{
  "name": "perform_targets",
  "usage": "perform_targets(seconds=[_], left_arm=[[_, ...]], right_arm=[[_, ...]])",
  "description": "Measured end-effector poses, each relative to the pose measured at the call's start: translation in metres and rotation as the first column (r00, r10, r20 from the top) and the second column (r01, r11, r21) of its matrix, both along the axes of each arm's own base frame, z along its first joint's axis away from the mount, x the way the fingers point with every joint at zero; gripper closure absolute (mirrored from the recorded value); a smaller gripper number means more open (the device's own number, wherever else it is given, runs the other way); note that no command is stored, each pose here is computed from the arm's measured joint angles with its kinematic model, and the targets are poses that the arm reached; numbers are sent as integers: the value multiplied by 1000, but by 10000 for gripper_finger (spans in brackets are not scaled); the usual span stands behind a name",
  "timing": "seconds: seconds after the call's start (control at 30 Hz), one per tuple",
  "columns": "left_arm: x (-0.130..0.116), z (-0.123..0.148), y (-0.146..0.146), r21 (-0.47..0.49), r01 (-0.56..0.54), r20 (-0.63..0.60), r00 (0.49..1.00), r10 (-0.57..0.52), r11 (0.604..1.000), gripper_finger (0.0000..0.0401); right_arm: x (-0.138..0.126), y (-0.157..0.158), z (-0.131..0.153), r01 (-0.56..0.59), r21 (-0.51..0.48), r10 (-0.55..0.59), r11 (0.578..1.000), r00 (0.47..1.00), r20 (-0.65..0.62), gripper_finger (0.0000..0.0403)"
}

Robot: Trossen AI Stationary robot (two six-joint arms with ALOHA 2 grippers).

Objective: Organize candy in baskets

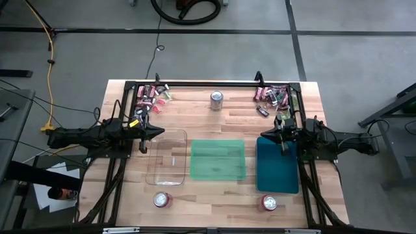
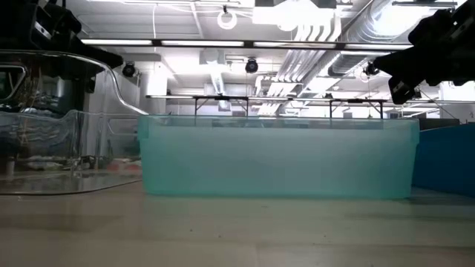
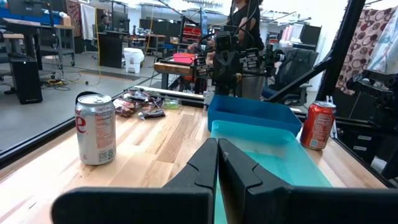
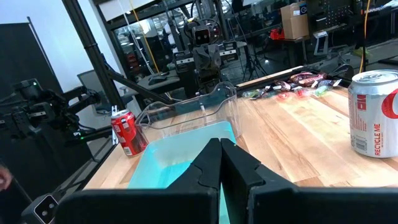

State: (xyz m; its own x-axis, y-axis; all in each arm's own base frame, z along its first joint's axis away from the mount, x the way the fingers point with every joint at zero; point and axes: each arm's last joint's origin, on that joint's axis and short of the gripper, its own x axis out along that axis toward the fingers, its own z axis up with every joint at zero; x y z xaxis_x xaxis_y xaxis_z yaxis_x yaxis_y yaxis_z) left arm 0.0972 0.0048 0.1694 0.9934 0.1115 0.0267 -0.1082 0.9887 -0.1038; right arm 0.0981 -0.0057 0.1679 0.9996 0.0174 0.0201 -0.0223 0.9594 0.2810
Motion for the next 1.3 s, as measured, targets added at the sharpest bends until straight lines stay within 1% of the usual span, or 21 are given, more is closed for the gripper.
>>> perform_targets(seconds=[0.6,0.63,0.67,0.7,0.73,0.77,0.83,0.87,0.9,0.93,0.97,1.0,1.03,1.07,1.1,1.17,1.2,1.27,1.3], left_arm=[[0,0,0,0,0,0,1000,0,1000,401],[0,0,0,0,0,0,1000,0,1000,401],[0,0,0,0,0,0,1000,0,1000,401],[0,0,0,0,0,0,1000,0,1000,401],[0,0,0,0,0,0,1000,0,1000,401],[0,0,0,0,0,0,1000,0,1000,401],[0,0,0,0,0,0,1000,0,1000,401],[0,0,0,0,0,0,1000,0,1000,401],[0,0,0,0,0,0,1000,0,1000,401],[0,0,0,0,0,0,1000,0,1000,401],[0,0,0,0,0,0,1000,0,1000,401],[0,0,0,0,0,0,1000,0,1000,401],[0,0,0,0,0,0,1000,0,1000,401],[0,0,0,0,0,0,1000,0,1000,401],[0,0,0,0,0,0,1000,0,1000,401],[0,0,0,0,0,0,1000,0,1000,401],[0,0,0,0,0,0,1000,0,1000,401],[0,0,0,0,0,0,1000,0,1000,401],[0,0,0,0,0,0,1000,0,1000,401]], right_arm=[[0,0,0,2,-7,-2,1000,1000,3,402],[0,-1,2,24,-32,-23,999,999,25,402],[0,-2,7,69,-30,-67,997,995,76,402],[-1,-3,14,101,13,-102,995,984,148,402],[-3,-4,24,119,79,-135,990,961,243,402],[-6,-5,34,135,145,-178,980,922,344,402],[-17,-7,52,172,241,-278,955,801,530,402],[-23,-8,60,183,286,-325,941,724,608,402],[-30,-9,67,189,324,-366,927,648,668,402],[-35,-10,72,199,347,-395,916,589,705,402],[-38,-10,77,213,361,-417,908,555,720,402],[-39,-10,81,229,362,-427,904,546,721,402],[-38,-11,87,249,365,-442,897,548,710,402],[-36,-12,94,276,382,-471,882,559,682,402],[-32,-13,101,315,408,-514,857,582,630,402],[-17,-18,110,423,432,-598,796,661,454,402],[-9,-21,113,485,419,-629,768,694,350,402],[6,-29,121,591,362,-670,721,728,145,402],[13,-34,124,634,325,-681,702,731,43,401]])
